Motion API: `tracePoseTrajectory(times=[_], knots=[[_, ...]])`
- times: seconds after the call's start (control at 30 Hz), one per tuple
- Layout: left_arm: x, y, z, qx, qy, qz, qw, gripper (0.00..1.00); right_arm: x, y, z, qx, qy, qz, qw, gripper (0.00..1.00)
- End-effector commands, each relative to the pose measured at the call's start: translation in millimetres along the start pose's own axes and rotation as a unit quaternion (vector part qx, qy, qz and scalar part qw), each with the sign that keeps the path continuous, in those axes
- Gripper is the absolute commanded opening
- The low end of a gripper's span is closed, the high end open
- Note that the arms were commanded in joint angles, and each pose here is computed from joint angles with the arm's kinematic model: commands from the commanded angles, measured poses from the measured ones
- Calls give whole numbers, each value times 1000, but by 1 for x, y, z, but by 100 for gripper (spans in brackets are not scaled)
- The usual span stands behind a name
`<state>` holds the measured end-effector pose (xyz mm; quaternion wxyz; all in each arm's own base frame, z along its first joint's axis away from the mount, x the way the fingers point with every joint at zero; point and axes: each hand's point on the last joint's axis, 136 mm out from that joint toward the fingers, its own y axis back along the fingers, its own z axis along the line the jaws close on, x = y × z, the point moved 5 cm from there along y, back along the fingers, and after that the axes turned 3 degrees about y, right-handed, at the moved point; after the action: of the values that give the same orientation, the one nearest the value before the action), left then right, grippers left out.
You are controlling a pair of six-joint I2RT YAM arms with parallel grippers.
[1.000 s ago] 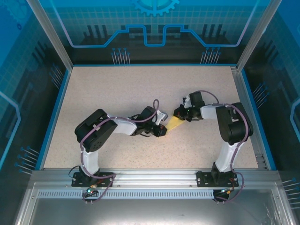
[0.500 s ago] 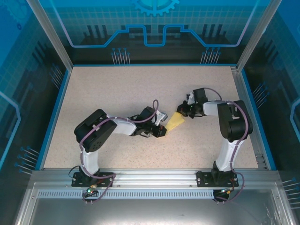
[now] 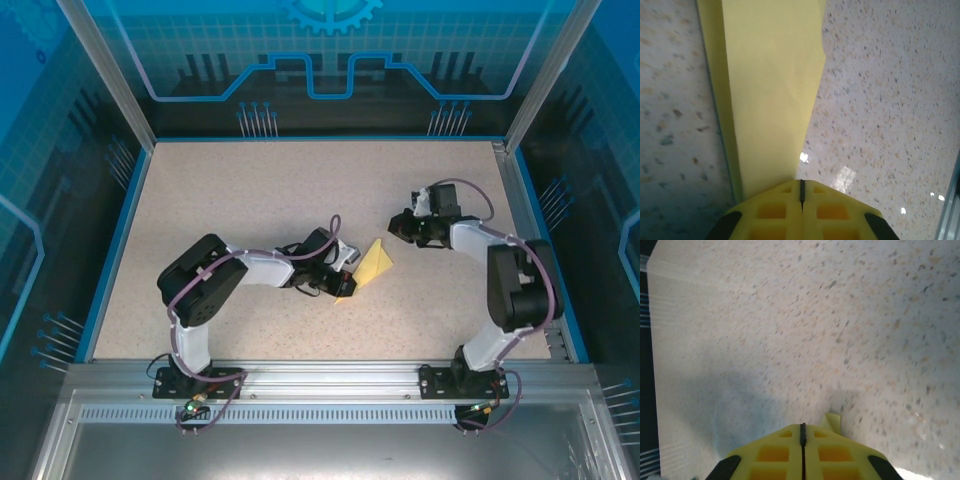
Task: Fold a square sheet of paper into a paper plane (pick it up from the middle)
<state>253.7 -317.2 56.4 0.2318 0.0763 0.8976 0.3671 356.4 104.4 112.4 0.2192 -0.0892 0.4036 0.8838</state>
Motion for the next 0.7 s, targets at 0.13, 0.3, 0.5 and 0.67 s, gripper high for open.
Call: tracePoseTrajectory(times=[0.13,0.3,0.5,0.67], knots=[[-21,33,-48,14,-23,-4,1000,24,64,20,-7,3,1,57,998,19],[-24,51,-53,-46,-56,-16,997,39,91,27,-5,-2,2,69,998,30],[-20,50,-47,-101,-76,4,992,46,109,30,-4,-13,-9,69,998,40],[-17,30,-41,-151,-102,32,983,46,116,33,-6,-12,-16,66,998,43]])
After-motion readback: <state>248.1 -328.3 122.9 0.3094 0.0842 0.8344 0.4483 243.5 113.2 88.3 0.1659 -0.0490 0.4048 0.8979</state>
